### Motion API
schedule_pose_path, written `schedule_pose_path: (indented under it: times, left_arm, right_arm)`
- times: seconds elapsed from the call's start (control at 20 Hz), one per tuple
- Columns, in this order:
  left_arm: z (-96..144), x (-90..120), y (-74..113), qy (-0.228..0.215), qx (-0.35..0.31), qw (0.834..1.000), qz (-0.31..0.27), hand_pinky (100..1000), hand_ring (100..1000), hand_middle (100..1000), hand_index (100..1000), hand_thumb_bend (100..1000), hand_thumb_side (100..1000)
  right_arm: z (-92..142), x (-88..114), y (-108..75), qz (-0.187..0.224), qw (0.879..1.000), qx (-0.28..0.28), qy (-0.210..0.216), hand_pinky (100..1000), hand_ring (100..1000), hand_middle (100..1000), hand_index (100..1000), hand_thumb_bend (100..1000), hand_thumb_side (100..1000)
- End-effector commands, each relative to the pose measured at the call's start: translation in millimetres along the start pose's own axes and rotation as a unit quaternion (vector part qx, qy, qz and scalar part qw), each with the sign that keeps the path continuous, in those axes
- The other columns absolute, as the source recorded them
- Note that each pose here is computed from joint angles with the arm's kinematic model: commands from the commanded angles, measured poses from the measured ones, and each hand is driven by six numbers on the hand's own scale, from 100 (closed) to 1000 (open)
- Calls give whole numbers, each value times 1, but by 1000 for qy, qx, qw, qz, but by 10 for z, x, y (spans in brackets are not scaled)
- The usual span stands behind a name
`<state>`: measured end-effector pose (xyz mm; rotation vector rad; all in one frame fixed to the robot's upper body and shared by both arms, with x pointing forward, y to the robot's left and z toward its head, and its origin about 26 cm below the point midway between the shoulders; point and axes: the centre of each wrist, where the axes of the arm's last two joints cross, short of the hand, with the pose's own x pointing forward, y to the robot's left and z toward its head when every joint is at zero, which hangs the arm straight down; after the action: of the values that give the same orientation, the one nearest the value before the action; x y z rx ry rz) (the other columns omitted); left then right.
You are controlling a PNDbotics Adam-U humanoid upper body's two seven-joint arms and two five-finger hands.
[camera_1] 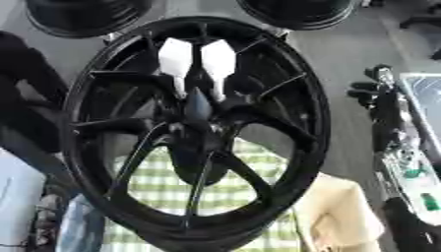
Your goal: Pull the pin out of the wheel hub.
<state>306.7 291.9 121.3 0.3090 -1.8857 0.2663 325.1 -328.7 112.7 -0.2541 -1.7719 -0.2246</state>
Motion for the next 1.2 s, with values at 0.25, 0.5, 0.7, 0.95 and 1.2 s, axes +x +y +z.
schedule_pose_path:
  times: [0.25, 0.5, 0.7, 0.95, 1.2]
  left_arm:
    - [-34, 99, 17, -18, -5, 1000, -2, 727, 658, 603, 712, 181, 801]
    - [-35, 95, 29, -18, -8, 1000, -8, 726, 657, 603, 711, 178, 797]
    - [-28, 76, 49, -14, -9, 1000, -14, 725, 657, 602, 711, 179, 795]
    - [-17, 54, 73, -9, -12, 1000, -21, 725, 657, 602, 710, 178, 795]
    - [-4, 27, 107, -4, -13, 999, -30, 724, 657, 602, 710, 178, 794]
  right_arm:
    - [-70, 192, -40, 16, 999, 7, -31, 908, 709, 630, 828, 100, 866]
    - [-181, 734, -16, 52, 989, 64, -120, 914, 751, 682, 846, 100, 732]
    - [-180, 1419, 108, 85, 959, 151, -224, 910, 763, 701, 852, 100, 635]
    - [-52, 2083, 363, 143, 903, 272, -300, 897, 762, 698, 846, 100, 562]
    - [10, 2448, 628, 206, 843, 375, -327, 883, 757, 694, 836, 100, 492]
